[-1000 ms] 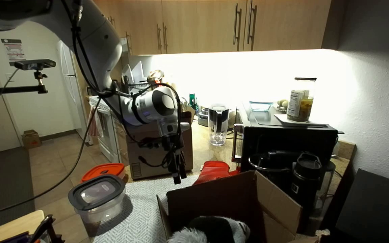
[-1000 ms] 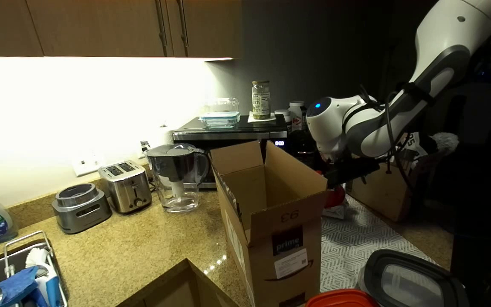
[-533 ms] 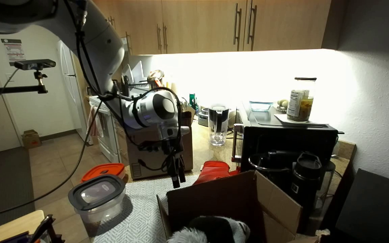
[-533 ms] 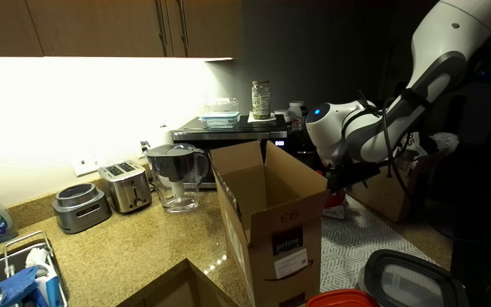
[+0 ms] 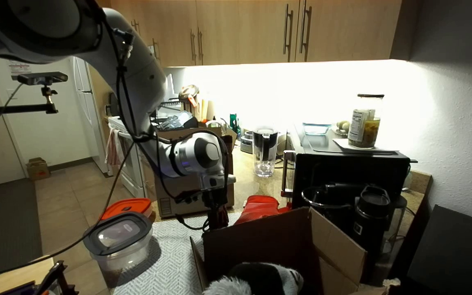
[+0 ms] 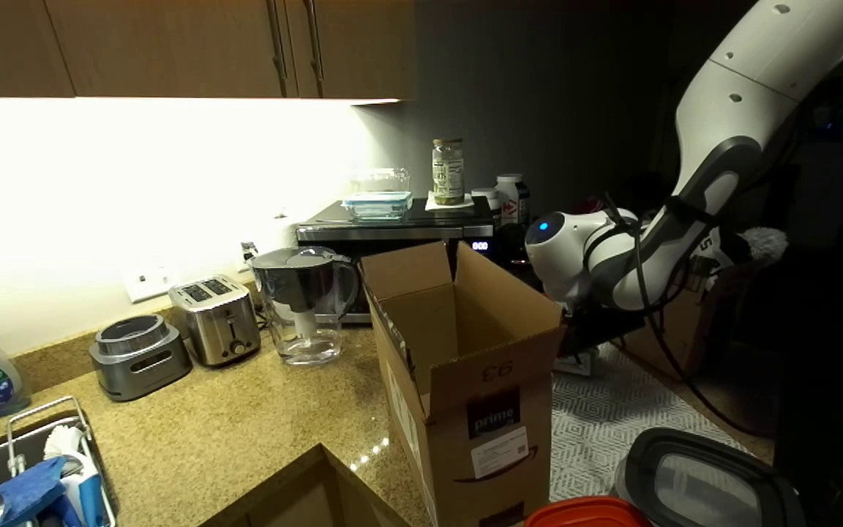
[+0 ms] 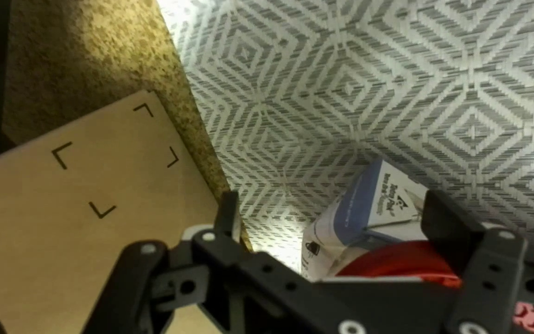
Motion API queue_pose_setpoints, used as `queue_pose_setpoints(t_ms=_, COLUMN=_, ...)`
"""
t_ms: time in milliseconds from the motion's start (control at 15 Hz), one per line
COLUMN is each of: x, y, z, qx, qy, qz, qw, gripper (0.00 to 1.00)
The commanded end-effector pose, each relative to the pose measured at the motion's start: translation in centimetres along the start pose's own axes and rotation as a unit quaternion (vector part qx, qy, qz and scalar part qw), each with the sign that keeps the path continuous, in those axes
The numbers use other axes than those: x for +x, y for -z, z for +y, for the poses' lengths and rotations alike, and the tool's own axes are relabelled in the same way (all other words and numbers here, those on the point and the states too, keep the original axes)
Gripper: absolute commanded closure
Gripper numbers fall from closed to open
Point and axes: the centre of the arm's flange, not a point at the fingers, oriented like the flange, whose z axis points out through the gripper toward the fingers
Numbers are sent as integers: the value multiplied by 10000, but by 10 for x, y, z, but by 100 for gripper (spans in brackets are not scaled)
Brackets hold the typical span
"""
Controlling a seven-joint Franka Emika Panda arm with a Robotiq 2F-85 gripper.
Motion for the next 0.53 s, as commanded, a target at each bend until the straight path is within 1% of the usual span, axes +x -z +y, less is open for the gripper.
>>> queue_pose_setpoints(t_ms=0, x=12, y=-5, z=-9, qx=511, qy=9, qz=-99, qw=9986, gripper=0)
queue_pose_setpoints(t_ms=200, x=17, y=10, z=-8, qx=1149, qy=147, qz=-509, qw=9920, gripper=0)
queue_pose_setpoints(t_ms=333, x=21, y=21, z=-6, qx=1529, qy=218, qz=-659, qw=9858, gripper=0)
queue_pose_setpoints(t_ms=467, x=28, y=30, z=-2, qx=1802, qy=282, qz=-697, qw=9808, gripper=0)
